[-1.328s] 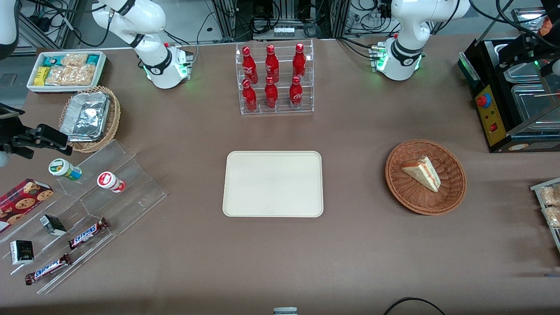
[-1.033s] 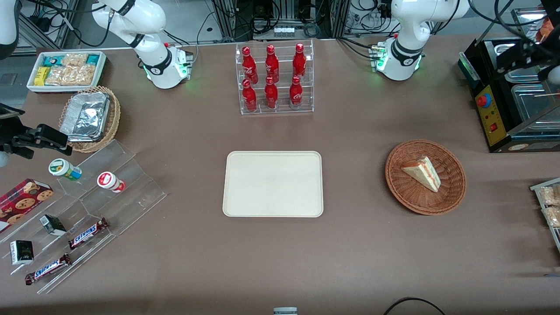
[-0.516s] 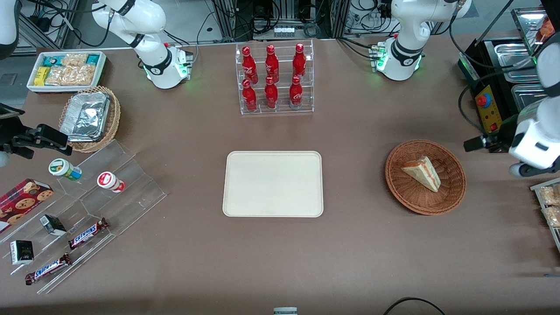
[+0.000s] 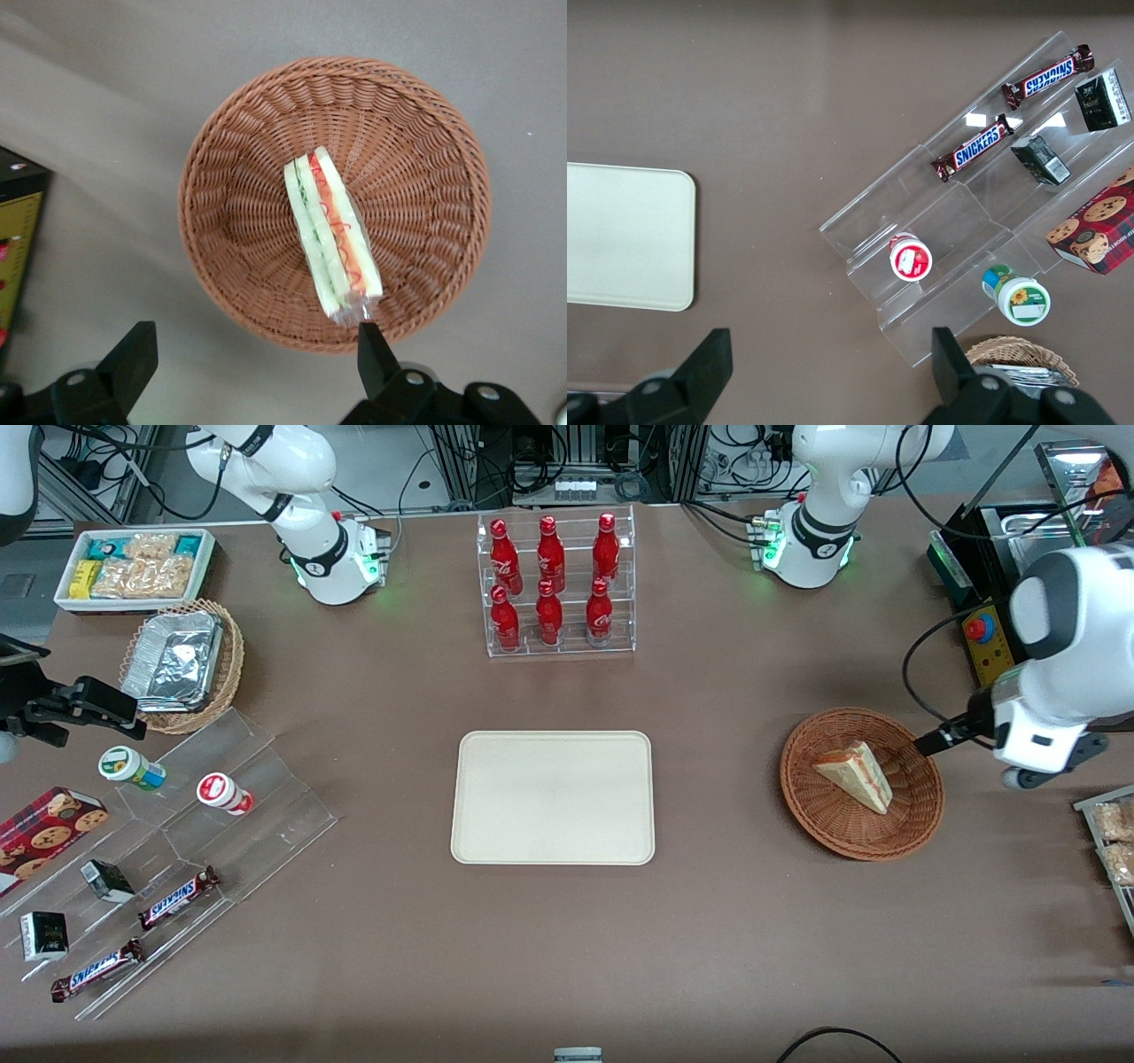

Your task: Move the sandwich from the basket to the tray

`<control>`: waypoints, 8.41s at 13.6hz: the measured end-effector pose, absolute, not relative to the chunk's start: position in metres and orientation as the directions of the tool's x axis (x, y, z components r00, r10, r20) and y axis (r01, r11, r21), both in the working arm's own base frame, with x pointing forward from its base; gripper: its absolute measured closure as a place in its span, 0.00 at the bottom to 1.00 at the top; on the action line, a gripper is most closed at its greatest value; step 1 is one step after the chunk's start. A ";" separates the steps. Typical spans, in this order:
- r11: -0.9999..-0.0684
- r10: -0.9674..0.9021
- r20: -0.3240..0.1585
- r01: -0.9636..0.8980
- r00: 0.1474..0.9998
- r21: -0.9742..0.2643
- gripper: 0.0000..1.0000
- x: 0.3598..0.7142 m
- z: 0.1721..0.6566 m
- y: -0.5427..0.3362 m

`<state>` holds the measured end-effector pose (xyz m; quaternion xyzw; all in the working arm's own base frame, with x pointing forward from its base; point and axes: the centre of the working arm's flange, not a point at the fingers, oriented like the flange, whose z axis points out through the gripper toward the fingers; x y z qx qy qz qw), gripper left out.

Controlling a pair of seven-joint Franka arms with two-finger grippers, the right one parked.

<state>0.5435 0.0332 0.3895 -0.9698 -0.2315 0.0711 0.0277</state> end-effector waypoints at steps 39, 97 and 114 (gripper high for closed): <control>-0.931 0.357 -0.172 0.334 0.918 -0.146 0.78 0.539 0.473 -0.109; -0.991 -0.127 0.010 -0.127 0.992 0.045 0.00 0.486 0.626 -0.283; -0.990 0.133 -0.018 0.134 0.991 0.046 0.00 0.528 0.654 -0.003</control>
